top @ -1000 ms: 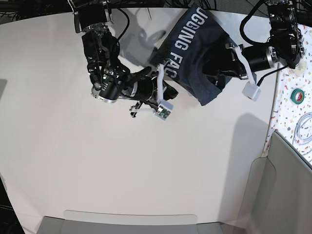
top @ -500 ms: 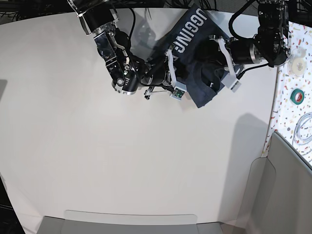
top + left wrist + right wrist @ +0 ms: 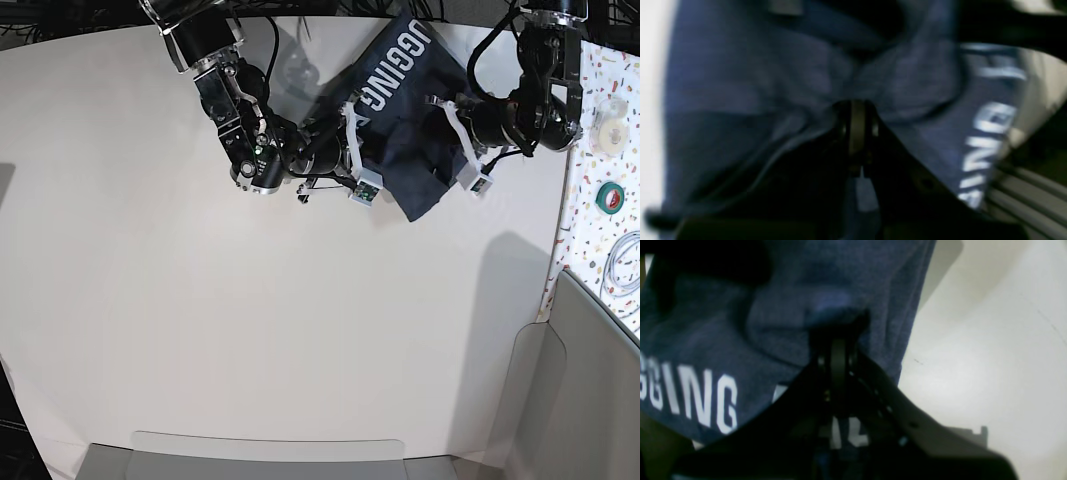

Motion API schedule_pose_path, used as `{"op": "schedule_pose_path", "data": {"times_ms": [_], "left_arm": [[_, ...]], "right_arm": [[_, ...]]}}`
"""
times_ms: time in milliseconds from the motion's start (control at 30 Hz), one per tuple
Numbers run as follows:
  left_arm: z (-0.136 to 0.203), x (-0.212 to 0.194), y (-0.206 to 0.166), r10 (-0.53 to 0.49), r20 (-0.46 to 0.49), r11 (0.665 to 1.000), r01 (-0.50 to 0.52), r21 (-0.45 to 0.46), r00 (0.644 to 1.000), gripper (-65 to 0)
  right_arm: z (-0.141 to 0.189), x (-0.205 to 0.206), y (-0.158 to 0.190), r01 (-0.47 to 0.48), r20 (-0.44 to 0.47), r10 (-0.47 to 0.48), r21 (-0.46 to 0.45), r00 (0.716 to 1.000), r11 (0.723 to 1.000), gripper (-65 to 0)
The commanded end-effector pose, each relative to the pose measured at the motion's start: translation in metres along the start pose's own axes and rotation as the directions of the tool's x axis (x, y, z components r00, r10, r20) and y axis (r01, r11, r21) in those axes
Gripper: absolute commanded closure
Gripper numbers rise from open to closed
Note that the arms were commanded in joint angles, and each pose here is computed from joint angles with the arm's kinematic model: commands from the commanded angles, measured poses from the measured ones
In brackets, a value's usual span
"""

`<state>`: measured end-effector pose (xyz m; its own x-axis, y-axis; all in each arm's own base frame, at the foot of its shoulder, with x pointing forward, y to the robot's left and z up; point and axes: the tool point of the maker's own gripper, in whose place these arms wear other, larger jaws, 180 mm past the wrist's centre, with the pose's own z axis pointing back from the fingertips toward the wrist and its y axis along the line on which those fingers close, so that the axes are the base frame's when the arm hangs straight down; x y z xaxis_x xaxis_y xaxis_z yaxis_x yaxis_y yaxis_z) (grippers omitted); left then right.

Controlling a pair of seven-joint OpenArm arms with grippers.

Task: Layout the t-shirt on the table in an organized manner, then fold the t-shirt properly
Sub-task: 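Lower both grippers onto the folded bundle's edges to grasp it, then drag the folded navy shirt with the right gripper toward the table edge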

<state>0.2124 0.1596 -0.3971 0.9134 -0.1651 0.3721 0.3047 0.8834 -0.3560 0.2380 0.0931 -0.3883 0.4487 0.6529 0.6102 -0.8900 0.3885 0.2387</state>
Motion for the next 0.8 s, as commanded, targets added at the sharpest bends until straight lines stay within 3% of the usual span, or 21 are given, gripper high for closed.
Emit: {"op": "schedule_pose_path", "data": {"times_ms": [0,133,367,533,667,767], "left_arm": [[0.01,0.012,0.019,-0.004,0.048,0.998,0.0,0.068,0.999,-1.1],[0.034,0.025,0.056,0.089,0.18,0.981,-0.118,0.154,0.98,-1.1],[0.081,0.024,0.103,0.261,0.393,0.912,-0.359,0.2,0.882,-1.1],[0.1,0.029,0.107,0.238,0.444,0.902,-0.365,0.228,0.864,-1.1],[0.103,0.026,0.103,0.222,0.437,0.905,-0.351,0.241,0.871,-1.1],[0.103,0.024,0.102,0.221,0.433,0.905,-0.35,0.244,0.874,-1.1]], "right_arm": [[0.002,0.004,-0.002,-0.02,-0.003,0.02,-0.01,1.0,1.0,0.0],[0.003,0.007,-0.001,-0.019,0.016,0.02,-0.009,1.0,1.0,0.0],[0.006,0.027,-0.004,-0.029,0.102,0.031,-0.018,0.994,0.999,0.0],[0.041,0.064,-0.027,-0.013,0.262,0.041,-0.109,0.964,0.994,0.0],[0.072,0.093,-0.054,0.142,0.433,-0.063,-0.152,0.899,0.978,0.0],[0.077,0.087,-0.066,0.185,0.443,-0.096,-0.163,0.891,0.969,0.0]]}}
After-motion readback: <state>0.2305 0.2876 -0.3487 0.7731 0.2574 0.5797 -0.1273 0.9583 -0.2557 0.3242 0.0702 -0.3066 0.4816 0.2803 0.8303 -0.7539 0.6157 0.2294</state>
